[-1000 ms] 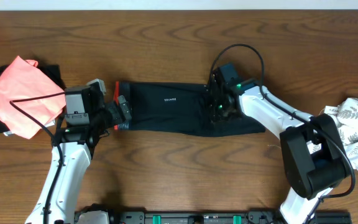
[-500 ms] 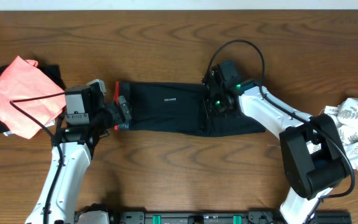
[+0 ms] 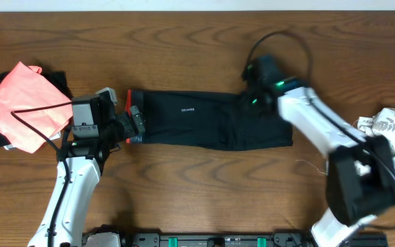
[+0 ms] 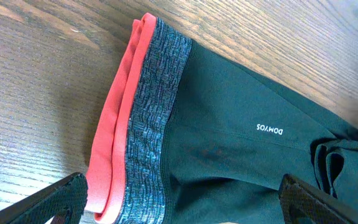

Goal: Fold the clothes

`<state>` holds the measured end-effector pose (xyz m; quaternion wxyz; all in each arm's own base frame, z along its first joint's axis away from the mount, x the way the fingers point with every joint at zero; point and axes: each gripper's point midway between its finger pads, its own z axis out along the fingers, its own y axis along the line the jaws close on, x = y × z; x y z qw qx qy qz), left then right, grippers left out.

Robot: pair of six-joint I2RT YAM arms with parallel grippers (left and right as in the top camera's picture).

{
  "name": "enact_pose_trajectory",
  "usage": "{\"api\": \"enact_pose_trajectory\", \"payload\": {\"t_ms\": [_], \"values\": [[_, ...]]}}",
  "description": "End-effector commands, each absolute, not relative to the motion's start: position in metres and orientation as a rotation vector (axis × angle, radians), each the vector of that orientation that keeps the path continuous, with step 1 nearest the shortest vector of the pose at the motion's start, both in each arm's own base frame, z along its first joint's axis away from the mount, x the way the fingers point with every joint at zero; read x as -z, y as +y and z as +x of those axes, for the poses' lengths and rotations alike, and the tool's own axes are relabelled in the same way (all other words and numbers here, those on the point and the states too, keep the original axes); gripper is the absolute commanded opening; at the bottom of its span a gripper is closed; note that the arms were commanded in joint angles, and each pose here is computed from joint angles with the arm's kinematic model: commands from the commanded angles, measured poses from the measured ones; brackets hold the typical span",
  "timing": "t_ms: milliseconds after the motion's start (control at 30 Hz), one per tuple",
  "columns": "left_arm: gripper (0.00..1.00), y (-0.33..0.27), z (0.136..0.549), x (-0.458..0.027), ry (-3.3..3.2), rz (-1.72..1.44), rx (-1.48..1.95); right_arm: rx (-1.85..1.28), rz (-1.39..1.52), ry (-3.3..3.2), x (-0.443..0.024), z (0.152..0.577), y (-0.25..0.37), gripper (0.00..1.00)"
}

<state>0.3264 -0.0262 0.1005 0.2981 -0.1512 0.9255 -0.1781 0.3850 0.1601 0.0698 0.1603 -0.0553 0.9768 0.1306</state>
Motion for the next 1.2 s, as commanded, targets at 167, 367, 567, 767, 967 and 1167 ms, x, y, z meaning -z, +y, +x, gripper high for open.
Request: {"api": "enact_pose_trajectory", "payload": {"t_ms": [167, 367, 567, 767, 967, 1167], "values": [[0.98, -0.027, 0.340, -0.086, 2.478, -0.380, 0.477, -0.124, 0.114, 2.863, -0.099, 0.370, 0.066, 0.36], [0.98, -0.019, 0.355, -0.054, 2.544, -0.336, 0.442, -0.049, 0.129, 2.969, -0.092, 0.348, 0.033, 0.35], [0.98, 0.003, 0.369, -0.020, 2.626, -0.417, 0.429, -0.039, 0.134, 3.006, -0.091, 0.339, 0.025, 0.33], [0.98, -0.023, 0.367, 0.008, 2.690, -0.372, 0.659, -0.040, 0.135, 3.003, -0.091, 0.340, 0.025, 0.33], [0.98, -0.037, 0.342, 0.030, 2.802, -0.421, 0.772, -0.039, 0.136, 3.006, -0.091, 0.339, 0.025, 0.32], [0.62, -0.037, 0.339, 0.031, 2.816, -0.432, 0.776, -0.039, 0.136, 3.011, -0.091, 0.338, 0.025, 0.31]]}}
